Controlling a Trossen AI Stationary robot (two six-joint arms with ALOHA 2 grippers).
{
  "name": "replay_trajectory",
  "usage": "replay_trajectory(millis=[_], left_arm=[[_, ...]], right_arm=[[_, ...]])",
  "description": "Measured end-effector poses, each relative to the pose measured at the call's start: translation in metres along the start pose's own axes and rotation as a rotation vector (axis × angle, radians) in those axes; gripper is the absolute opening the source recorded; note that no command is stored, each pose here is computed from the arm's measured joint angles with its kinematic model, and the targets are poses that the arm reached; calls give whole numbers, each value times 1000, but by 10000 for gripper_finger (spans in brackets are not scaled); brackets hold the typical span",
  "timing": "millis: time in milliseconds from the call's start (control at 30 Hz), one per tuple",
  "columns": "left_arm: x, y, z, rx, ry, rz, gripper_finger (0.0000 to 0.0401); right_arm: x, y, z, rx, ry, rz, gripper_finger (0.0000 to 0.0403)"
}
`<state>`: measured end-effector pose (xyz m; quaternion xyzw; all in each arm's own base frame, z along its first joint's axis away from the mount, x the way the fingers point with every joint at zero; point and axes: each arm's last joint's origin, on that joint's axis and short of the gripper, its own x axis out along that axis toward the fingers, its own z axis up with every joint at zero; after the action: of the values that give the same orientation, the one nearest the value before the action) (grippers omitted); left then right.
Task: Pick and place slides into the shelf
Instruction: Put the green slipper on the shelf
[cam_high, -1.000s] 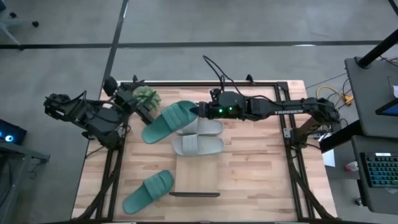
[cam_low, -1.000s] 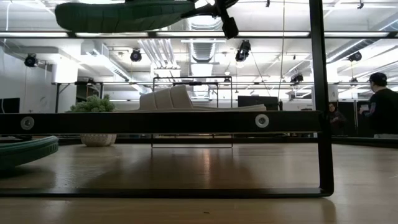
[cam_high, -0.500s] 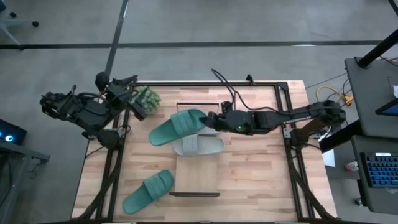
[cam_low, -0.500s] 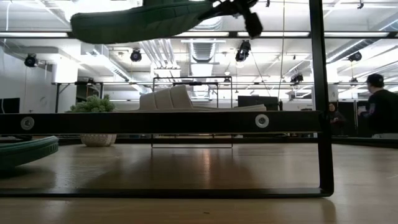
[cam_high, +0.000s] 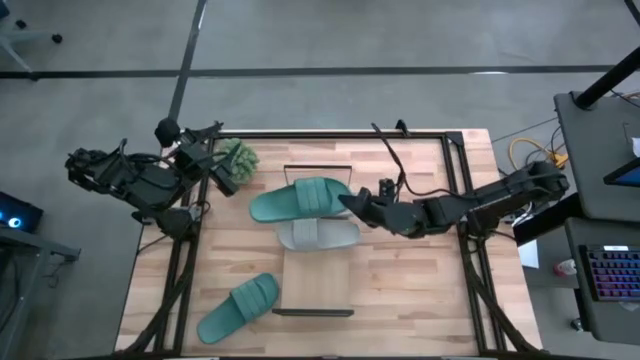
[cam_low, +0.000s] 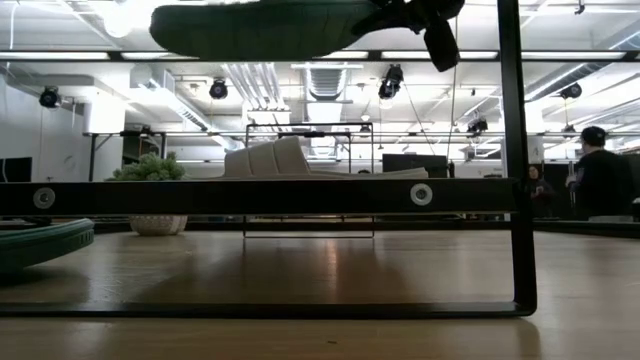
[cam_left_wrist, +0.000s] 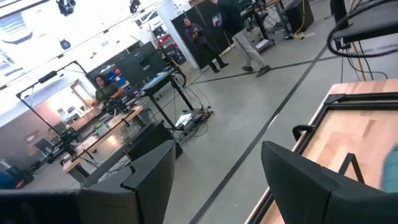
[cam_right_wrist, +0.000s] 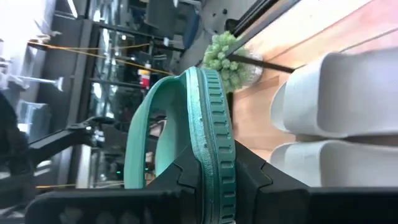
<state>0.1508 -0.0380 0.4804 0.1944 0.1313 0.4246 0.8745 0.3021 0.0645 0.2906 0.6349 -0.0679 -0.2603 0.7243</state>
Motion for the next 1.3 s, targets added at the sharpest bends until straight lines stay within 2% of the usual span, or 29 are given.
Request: replay_trajectory(millis=[467,600,1033,1300], left_arm=[[-2,11,-1,4,-4,8,224],[-3,14,-1,-5,-6,9,224],[-3,14,-1,-9,-7,10,224],[-3,14,-1,-8,-7,10,224]], right_arm=[[-21,-18,-40,84,-12,-1,40],[-26,-30,-53,111,-12,-18,40],[-33,-59,-85,169,32,-74,40],[-53,-71,-102,207,38,-92,40]])
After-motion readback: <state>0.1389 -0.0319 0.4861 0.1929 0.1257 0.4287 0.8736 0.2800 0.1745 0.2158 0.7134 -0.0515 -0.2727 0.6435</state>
